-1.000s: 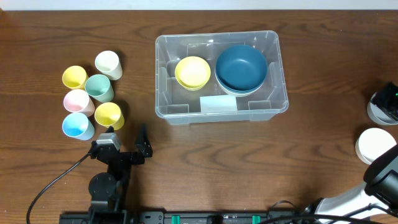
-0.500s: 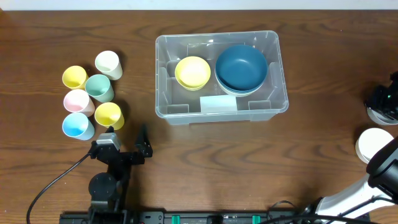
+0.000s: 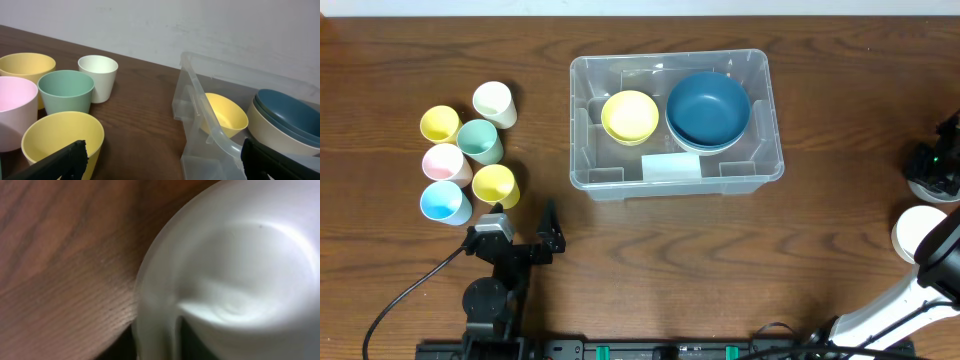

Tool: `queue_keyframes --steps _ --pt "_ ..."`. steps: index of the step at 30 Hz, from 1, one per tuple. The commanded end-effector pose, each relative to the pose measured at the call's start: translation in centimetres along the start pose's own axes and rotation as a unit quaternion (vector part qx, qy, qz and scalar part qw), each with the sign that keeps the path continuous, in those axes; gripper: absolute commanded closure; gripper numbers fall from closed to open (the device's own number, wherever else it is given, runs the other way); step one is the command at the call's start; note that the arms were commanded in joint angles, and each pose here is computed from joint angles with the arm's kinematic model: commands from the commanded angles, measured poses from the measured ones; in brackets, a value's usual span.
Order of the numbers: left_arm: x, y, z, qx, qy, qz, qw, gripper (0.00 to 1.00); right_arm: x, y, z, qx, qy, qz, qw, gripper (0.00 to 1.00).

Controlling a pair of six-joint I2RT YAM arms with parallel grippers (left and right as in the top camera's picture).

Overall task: Pack container
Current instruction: 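Grasp the white bowl and carry it toward the bin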

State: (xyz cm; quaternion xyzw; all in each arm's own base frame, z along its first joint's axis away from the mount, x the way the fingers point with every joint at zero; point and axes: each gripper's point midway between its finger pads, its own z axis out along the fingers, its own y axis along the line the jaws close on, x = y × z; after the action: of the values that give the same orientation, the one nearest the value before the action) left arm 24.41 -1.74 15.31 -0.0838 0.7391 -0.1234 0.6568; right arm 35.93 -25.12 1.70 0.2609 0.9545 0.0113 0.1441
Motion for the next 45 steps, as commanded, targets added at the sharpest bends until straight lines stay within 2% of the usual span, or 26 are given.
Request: queue_keyframes --steps 1,7,15,21,27,32,36,40,45 --pt "1.5 0.5 0.1 -0.008 0.022 0.006 1.000 0.02 0.2 0.3 0.7 0.003 0.005 0.004 1.000 0.99" --pt "1.5 0.5 0.1 -0.008 0.022 0.006 1.000 0.02 0.0 3.6 1.0 -0.021 0.005 -0.026 0.999 0.99" --pt "1.5 0.5 0.1 -0.008 0.022 0.006 1.000 0.02 -1.5 13.9 -0.3 -0.044 -0.011 -0.135 0.990 0.99" --pt "1.5 0.5 0.1 -0.008 0.022 0.006 1.000 0.02 -4.3 22.5 -7.1 -0.069 -0.046 -0.203 0.976 0.99" --pt "1.5 0.5 0.1 -0.008 0.022 0.006 1.000 0.02 -5.0 30.1 -17.6 -0.104 -0.098 -0.266 0.953 0.99" --pt "1.5 0.5 0.1 -0.008 0.022 0.006 1.000 0.02 -1.8 36.9 -24.4 -0.145 -0.136 -0.340 0.919 0.99" --pt "1.5 0.5 0.1 -0.008 0.022 0.006 1.000 0.02 3.0 43.2 -26.3 -0.182 -0.144 -0.405 0.884 0.99" --pt "1.5 0.5 0.1 -0.008 0.022 0.006 1.000 0.02 7.5 48.2 -25.5 -0.192 -0.142 -0.458 0.856 0.99" --pt "1.5 0.5 0.1 -0.008 0.022 0.006 1.000 0.02 13.0 53.1 -21.6 -0.187 -0.114 -0.512 0.831 0.99"
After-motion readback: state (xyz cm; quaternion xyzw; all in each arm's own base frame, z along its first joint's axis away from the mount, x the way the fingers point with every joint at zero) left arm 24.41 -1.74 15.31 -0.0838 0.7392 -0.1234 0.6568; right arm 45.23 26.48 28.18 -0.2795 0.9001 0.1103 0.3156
